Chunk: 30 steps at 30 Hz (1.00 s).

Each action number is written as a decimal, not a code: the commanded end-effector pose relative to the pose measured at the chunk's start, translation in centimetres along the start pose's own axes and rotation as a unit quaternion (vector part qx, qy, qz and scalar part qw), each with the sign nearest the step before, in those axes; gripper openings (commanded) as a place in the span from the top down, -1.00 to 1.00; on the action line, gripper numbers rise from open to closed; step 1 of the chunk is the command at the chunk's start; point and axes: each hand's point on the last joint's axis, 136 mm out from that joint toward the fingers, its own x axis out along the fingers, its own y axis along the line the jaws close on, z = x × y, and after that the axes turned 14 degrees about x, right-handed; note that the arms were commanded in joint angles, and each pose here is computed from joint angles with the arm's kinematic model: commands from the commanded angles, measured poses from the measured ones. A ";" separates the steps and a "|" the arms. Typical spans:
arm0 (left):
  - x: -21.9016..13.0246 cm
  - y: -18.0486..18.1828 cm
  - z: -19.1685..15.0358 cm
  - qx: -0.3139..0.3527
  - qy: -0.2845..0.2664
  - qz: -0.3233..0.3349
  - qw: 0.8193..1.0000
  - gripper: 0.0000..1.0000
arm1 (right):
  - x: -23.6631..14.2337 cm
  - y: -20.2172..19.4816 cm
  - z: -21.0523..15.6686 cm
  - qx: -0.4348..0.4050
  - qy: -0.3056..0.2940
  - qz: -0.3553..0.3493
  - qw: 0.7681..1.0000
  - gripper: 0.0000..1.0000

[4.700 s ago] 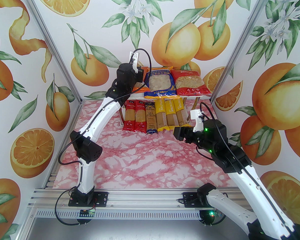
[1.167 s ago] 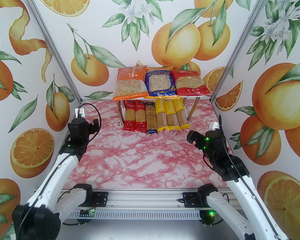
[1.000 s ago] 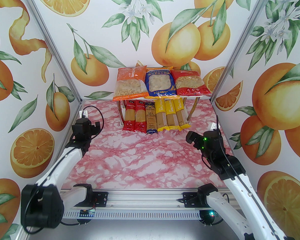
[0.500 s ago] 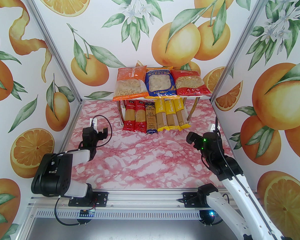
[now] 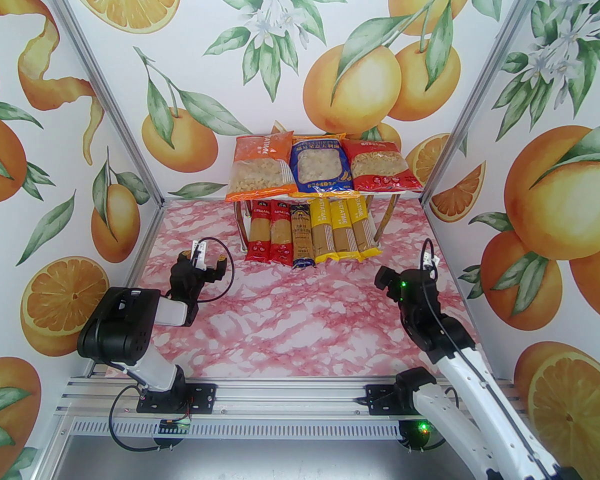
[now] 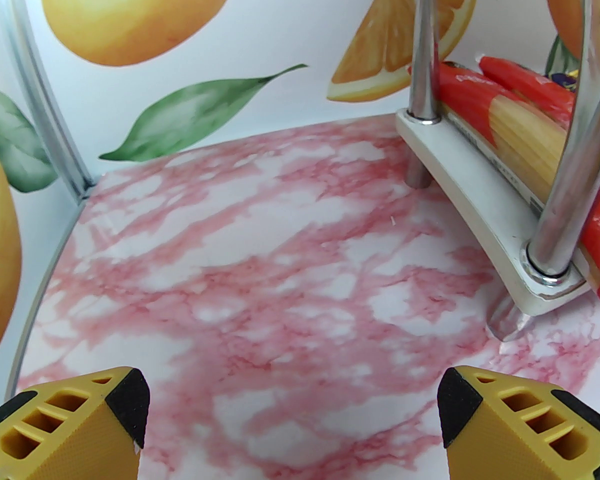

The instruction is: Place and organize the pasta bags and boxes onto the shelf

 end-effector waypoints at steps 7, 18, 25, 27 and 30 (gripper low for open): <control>0.5 0.2 0.8 0.004 -0.011 -0.001 1.000 -1.00 | 3.5 0.2 2.8 -0.056 -0.185 0.012 0.981 -0.99; 0.5 0.2 0.8 0.005 -0.011 -0.001 1.000 -1.00 | 8.4 -0.2 2.4 -0.043 -0.243 0.024 0.969 -0.99; 0.5 0.3 0.8 0.004 -0.011 -0.001 1.000 -1.00 | 11.4 1.5 1.1 -0.083 -0.192 0.044 0.977 -1.00; 0.5 0.3 0.8 0.004 -0.011 -0.001 1.000 -0.99 | 11.8 2.1 0.8 -0.093 -0.186 0.061 0.976 -0.99; 0.5 0.2 0.8 0.004 -0.011 -0.002 1.000 -1.00 | 12.8 2.8 -0.5 -0.113 -0.161 0.078 0.977 -0.99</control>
